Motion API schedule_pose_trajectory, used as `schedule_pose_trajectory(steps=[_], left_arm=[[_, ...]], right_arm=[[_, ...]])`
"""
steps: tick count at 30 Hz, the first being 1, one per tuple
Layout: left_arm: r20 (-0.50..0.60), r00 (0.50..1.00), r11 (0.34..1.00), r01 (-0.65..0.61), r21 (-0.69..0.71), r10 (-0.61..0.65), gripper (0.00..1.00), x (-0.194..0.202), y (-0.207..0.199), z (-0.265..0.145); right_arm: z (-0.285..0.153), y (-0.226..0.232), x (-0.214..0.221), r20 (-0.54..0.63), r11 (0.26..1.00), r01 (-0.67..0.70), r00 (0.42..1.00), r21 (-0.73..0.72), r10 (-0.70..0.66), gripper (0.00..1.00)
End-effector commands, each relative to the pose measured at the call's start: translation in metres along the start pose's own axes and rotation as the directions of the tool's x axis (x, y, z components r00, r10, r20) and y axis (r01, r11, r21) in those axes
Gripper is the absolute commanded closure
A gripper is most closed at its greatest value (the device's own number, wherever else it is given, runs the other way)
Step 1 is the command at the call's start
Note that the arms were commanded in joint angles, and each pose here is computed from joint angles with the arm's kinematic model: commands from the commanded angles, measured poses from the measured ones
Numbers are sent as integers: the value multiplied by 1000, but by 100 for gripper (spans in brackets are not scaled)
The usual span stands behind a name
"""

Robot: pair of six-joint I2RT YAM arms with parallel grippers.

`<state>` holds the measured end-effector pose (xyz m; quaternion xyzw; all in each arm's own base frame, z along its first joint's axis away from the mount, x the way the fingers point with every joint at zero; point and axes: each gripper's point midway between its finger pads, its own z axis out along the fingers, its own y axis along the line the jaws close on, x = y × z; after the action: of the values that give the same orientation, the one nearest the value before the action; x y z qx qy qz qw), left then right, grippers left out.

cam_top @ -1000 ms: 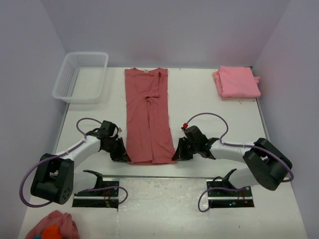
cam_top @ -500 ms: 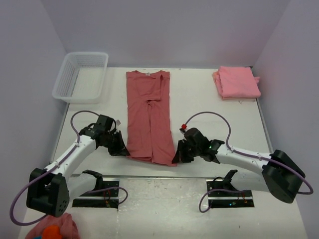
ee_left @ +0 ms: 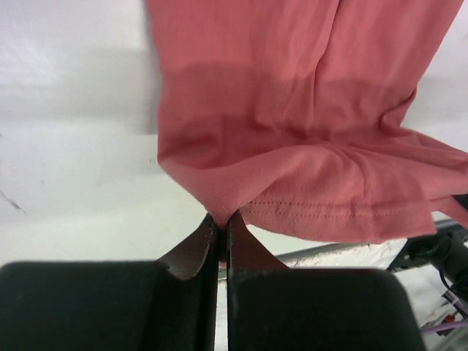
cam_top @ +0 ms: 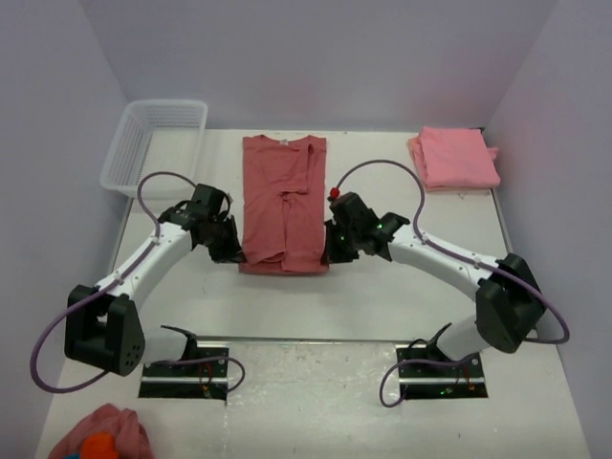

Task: Fold and stack the t-shirts
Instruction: Grab the bottom of the folded rectangular tshirt with both arms, then fold the folded rectangular tshirt in 1/3 of the way

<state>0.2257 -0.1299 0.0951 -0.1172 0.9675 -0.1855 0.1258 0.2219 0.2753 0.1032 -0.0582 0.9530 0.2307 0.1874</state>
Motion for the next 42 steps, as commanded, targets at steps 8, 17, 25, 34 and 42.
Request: schedule_pose_trajectory(steps=[8,17,25,34,42], left_arm=[[207,972,991,-97,-90,114,100,-149,-44,24],[207,973,993,-82,-89,99,100,-211,-60,72],[220,974,994,-22,-111,46,100,-222,-43,95],[323,946,994,3,-106,31,100,-223,-43,55],[384,922,993,3,-120,44,100,-227,-45,23]], right_arm=[[33,-21,-126,47,993,76,996,93,-81,100],[72,-42,-195,32,993,100,994,55,-102,100],[86,-66,-235,20,995,94,995,23,-94,100],[89,-67,-235,18,996,82,996,-31,-82,100],[85,-60,-236,13,995,83,996,-58,-83,100]])
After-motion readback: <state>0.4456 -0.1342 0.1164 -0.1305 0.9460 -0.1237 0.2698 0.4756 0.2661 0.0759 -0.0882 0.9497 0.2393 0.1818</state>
